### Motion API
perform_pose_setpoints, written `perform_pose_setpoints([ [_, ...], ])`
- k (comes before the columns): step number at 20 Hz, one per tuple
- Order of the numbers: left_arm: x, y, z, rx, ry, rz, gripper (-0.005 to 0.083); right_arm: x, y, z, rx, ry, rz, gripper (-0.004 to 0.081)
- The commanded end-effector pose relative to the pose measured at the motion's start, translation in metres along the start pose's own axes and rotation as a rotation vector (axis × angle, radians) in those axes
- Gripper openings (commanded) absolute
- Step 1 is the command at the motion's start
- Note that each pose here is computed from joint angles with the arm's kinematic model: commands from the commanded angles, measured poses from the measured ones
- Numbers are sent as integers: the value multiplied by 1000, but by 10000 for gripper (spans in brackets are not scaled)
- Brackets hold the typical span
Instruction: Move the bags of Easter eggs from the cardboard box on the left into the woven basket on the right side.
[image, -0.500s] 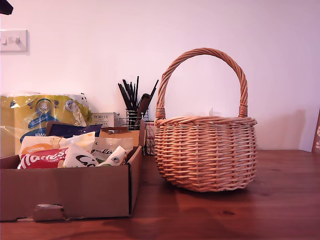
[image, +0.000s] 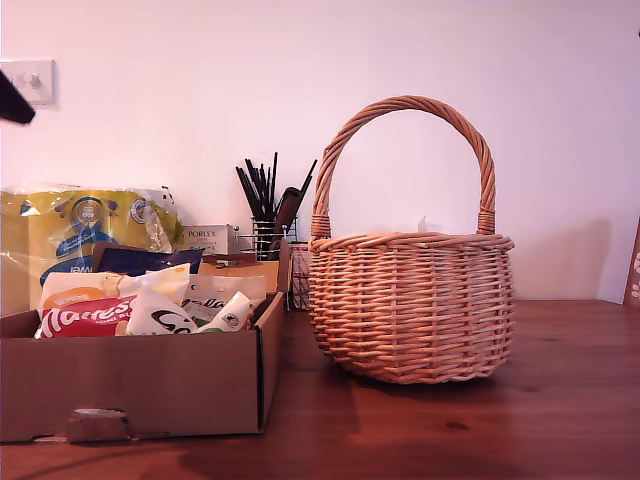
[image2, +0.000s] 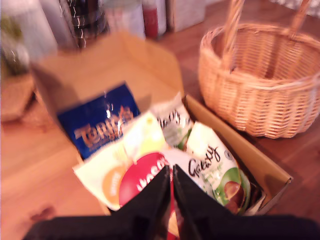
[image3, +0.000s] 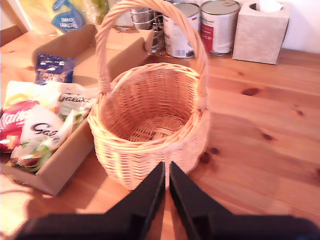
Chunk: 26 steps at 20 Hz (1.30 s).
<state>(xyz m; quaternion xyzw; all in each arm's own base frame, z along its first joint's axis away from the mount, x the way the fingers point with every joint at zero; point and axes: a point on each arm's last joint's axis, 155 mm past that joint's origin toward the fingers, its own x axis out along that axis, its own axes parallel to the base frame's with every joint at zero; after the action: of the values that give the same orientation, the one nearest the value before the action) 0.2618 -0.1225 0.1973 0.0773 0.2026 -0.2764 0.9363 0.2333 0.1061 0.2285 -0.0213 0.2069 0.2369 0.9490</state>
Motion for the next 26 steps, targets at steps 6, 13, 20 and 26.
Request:
perform_pose_setpoints([
  [6, -23, -32, 28, 332, 26, -169, -21, 11, 54, 1, -92, 29, 275, -13],
  [13, -5, -47, -10, 480, 206, -307, -21, 31, 136, -28, -291, 153, 544, -13],
  [20, 20, -53, -27, 539, 259, -386, 263, 39, 141, -37, -308, 185, 543, -13],
  [26, 70, -60, -12, 617, 174, -394, 695, 39, 141, -37, -307, 189, 544, -13],
])
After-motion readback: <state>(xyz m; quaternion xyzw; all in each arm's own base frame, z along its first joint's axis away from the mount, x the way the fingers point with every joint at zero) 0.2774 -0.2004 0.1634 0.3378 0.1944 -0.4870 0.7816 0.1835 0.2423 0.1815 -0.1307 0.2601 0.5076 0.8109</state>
